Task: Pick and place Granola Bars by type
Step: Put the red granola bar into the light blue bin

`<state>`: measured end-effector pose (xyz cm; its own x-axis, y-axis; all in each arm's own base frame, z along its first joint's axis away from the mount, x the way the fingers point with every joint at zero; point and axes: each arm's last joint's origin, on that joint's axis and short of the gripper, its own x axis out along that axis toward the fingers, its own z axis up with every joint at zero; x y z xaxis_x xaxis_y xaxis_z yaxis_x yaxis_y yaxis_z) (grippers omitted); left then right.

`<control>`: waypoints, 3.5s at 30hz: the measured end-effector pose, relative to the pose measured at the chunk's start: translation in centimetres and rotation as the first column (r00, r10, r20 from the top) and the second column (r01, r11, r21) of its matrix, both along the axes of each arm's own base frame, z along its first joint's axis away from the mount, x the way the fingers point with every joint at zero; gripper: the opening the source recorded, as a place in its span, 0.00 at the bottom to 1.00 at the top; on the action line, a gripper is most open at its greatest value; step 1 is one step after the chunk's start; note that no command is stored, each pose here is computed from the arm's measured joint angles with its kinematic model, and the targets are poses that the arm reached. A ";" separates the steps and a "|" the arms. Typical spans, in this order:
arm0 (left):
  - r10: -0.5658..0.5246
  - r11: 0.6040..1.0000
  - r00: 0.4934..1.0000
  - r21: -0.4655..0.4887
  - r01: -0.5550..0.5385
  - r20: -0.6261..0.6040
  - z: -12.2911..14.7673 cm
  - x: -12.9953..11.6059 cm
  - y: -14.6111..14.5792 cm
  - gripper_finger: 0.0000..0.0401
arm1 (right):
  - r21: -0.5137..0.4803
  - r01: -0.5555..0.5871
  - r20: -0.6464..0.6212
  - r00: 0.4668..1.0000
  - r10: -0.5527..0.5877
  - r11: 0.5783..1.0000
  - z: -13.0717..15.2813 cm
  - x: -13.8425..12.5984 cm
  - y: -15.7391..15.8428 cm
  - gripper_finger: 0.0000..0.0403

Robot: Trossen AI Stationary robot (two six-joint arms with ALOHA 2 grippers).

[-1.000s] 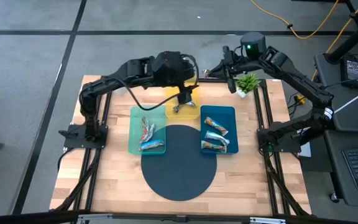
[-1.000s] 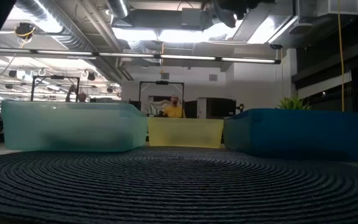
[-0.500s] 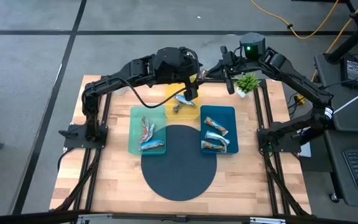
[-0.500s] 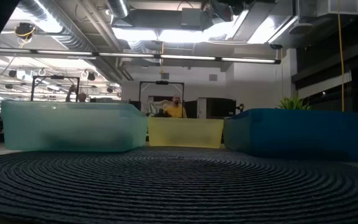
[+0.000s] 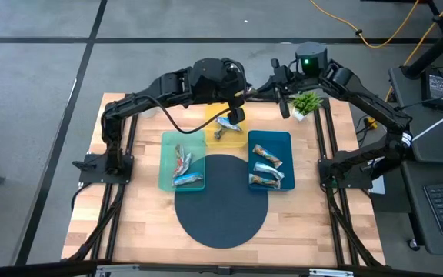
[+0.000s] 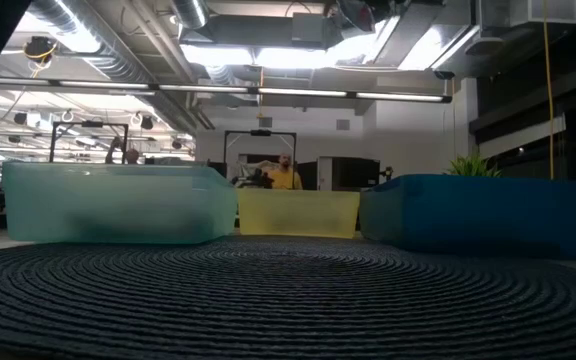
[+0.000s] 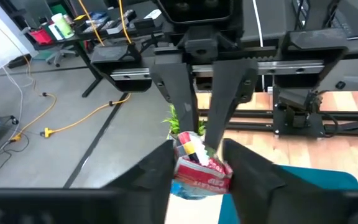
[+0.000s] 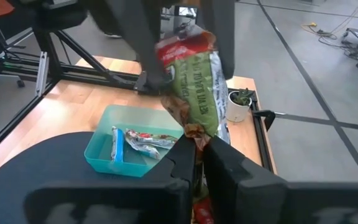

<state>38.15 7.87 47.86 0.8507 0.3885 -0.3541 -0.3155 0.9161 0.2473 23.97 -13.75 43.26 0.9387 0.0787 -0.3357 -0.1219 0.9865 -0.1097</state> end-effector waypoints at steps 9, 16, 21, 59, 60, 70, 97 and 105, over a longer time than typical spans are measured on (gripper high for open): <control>0.013 1.000 1.000 0.003 -0.013 0.001 0.0 -0.1 0.1 0.03 | 0.001 -0.012 0.004 1.000 0.012 1.000 0.0 0.2 0.3 0.05; 0.019 1.000 1.000 0.005 -0.019 0.002 0.1 -0.1 0.1 0.05 | -0.004 -0.012 0.012 1.000 0.012 1.000 0.5 0.1 0.3 0.12; 0.018 1.000 1.000 0.007 -0.018 0.014 0.3 -0.2 0.0 0.02 | -0.031 -0.008 0.048 0.999 0.009 0.999 2.4 -0.5 0.7 0.29; 0.028 0.959 0.950 -0.260 -0.113 -0.311 1.3 -10.0 -6.3 0.02 | -0.104 0.124 -0.247 0.958 -0.147 0.987 4.8 -5.0 2.8 0.56; 0.039 0.958 0.951 -0.261 -0.123 -0.305 1.4 -10.2 -6.4 0.02 | -0.110 0.122 -0.242 0.959 -0.146 0.986 4.8 -4.9 2.8 0.55; 0.062 0.933 0.903 -0.298 -0.204 -0.425 -0.1 -10.7 -6.5 0.02 | -0.116 0.122 -0.232 0.962 -0.147 0.986 4.9 -4.9 2.7 0.55; -0.246 0.963 0.635 -0.257 0.077 -0.733 -22.0 -4.8 -6.8 0.02 | -0.070 0.118 -0.316 0.939 -0.134 0.991 4.2 -5.3 3.0 0.55; -0.376 0.912 0.612 -0.396 0.109 -0.696 -23.5 -5.1 -7.4 0.02 | -0.059 0.115 -0.340 0.932 -0.129 0.992 4.0 -5.5 3.1 0.55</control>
<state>33.06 0.48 24.39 0.2857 -0.0245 -0.9580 0.1002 0.9950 0.0045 18.48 -10.62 47.23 0.7680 -0.0479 -0.6387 -0.0375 0.9921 -0.1194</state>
